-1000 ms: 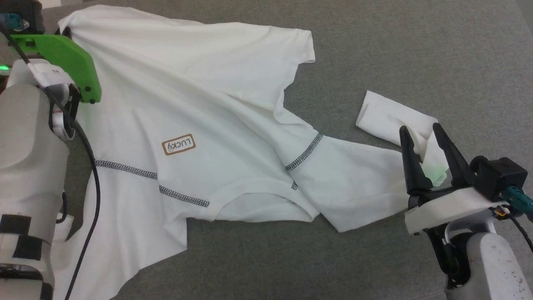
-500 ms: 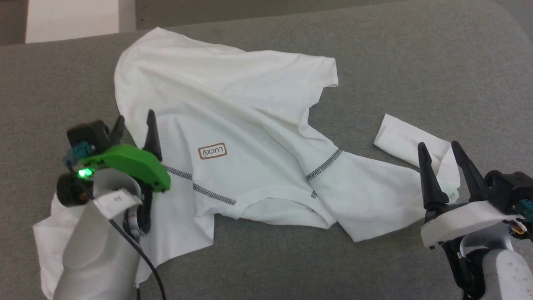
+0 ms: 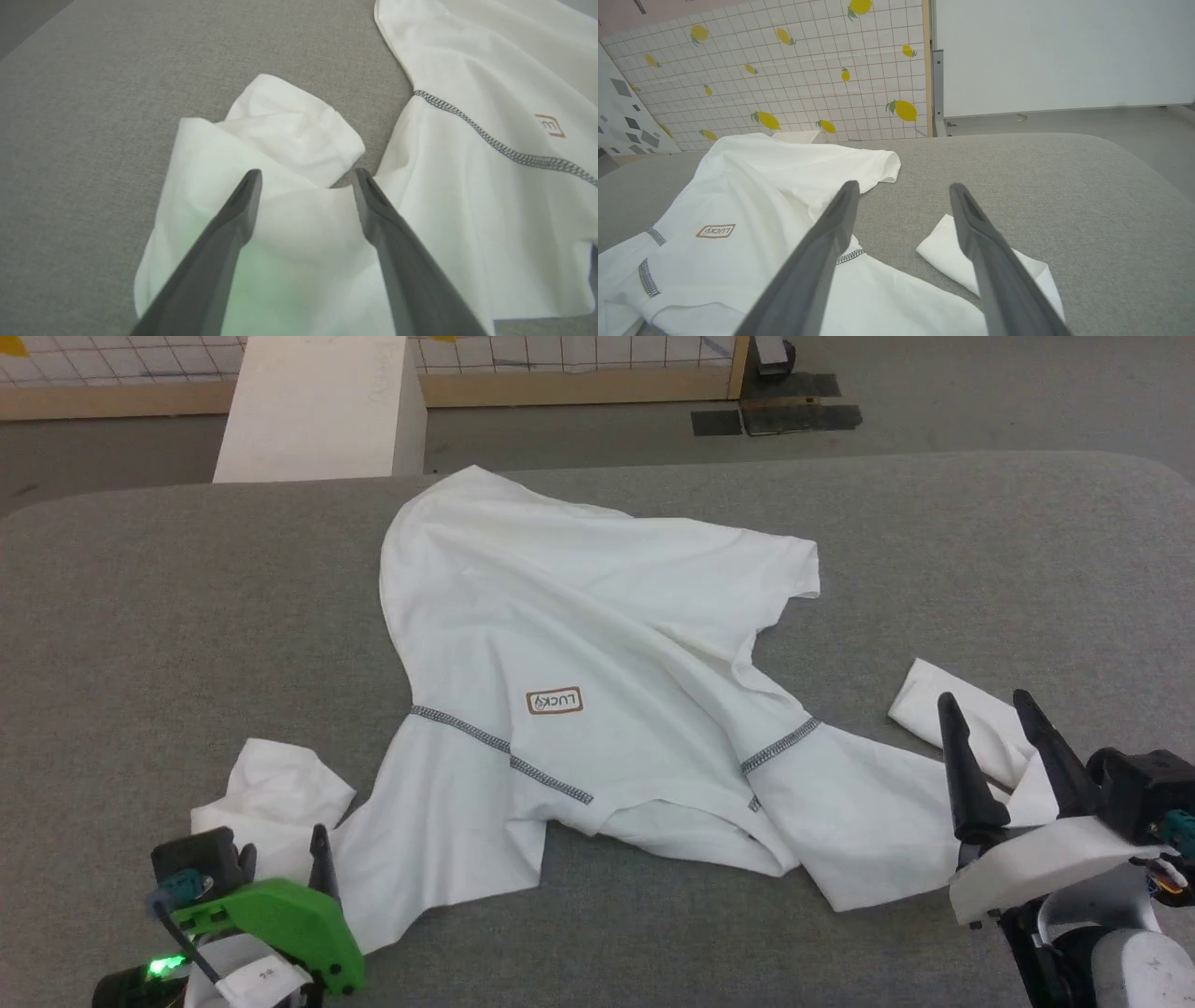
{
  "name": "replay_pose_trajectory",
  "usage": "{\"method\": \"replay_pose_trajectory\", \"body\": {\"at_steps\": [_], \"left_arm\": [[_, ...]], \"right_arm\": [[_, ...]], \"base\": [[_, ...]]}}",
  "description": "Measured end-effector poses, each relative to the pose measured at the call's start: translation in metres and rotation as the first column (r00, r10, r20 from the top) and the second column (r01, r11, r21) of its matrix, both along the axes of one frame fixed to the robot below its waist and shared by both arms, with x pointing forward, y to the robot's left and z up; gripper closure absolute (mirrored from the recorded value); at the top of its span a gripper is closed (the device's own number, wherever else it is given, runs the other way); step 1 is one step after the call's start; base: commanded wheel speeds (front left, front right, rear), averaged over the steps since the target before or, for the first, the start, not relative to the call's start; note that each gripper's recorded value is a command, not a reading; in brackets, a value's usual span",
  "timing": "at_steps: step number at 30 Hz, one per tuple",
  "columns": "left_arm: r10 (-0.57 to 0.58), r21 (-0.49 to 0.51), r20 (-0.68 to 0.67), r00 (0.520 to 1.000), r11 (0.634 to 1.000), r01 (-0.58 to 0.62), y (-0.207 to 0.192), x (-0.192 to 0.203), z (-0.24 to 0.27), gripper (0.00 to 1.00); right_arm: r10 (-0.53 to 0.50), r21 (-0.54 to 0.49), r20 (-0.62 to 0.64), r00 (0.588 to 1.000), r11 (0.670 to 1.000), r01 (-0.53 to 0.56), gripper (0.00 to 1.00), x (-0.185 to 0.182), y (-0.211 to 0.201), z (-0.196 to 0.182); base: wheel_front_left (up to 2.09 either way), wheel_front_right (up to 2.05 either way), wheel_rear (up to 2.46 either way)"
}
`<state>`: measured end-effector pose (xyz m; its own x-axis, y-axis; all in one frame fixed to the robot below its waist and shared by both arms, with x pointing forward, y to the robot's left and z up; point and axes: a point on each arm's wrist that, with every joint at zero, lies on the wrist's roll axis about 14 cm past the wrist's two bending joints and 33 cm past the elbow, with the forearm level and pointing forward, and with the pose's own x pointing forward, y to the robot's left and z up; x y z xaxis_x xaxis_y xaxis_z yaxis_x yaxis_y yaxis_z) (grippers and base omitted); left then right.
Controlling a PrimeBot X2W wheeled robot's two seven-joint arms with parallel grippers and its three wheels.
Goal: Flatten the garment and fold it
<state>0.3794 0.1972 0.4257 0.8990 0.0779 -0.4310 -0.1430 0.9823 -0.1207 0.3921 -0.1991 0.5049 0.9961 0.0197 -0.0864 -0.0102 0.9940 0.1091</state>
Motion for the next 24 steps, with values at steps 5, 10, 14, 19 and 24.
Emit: {"method": "replay_pose_trajectory", "body": {"at_steps": [5,10,14,19,24], "left_arm": [[0.045,0.014,-0.112,0.993,0.999,-0.044,0.019,-0.025,-0.009,0.0],[0.055,-0.007,-0.301,0.952,0.998,-0.06,0.024,-0.047,-0.043,0.0],[0.069,-0.04,-0.369,0.927,0.995,-0.089,0.025,-0.05,-0.055,0.0],[0.03,-0.099,-0.396,0.918,0.992,-0.076,0.019,-0.046,-0.062,1.0],[0.088,-0.05,-0.279,0.956,0.993,-0.106,0.04,-0.028,-0.052,1.0]], "right_arm": [[0.017,0.003,0.0,1.0,1.0,-0.017,0.0,0.001,0.006,0.001],[0.028,0.01,-0.007,1.0,1.0,-0.028,0.0,0.002,0.009,-0.001],[0.025,0.01,-0.017,1.0,1.0,-0.025,0.0,0.001,0.009,-0.005],[0.015,0.008,-0.032,0.999,1.0,-0.015,0.0,0.0,0.005,-0.01],[0.014,0.008,-0.037,0.999,1.0,-0.014,0.0,0.0,0.005,-0.011]], "base": [[0.0,0.0,0.0],[0.0,0.0,0.0],[0.0,0.0,0.0],[0.0,0.0,0.0],[0.0,0.0,0.0]]}}
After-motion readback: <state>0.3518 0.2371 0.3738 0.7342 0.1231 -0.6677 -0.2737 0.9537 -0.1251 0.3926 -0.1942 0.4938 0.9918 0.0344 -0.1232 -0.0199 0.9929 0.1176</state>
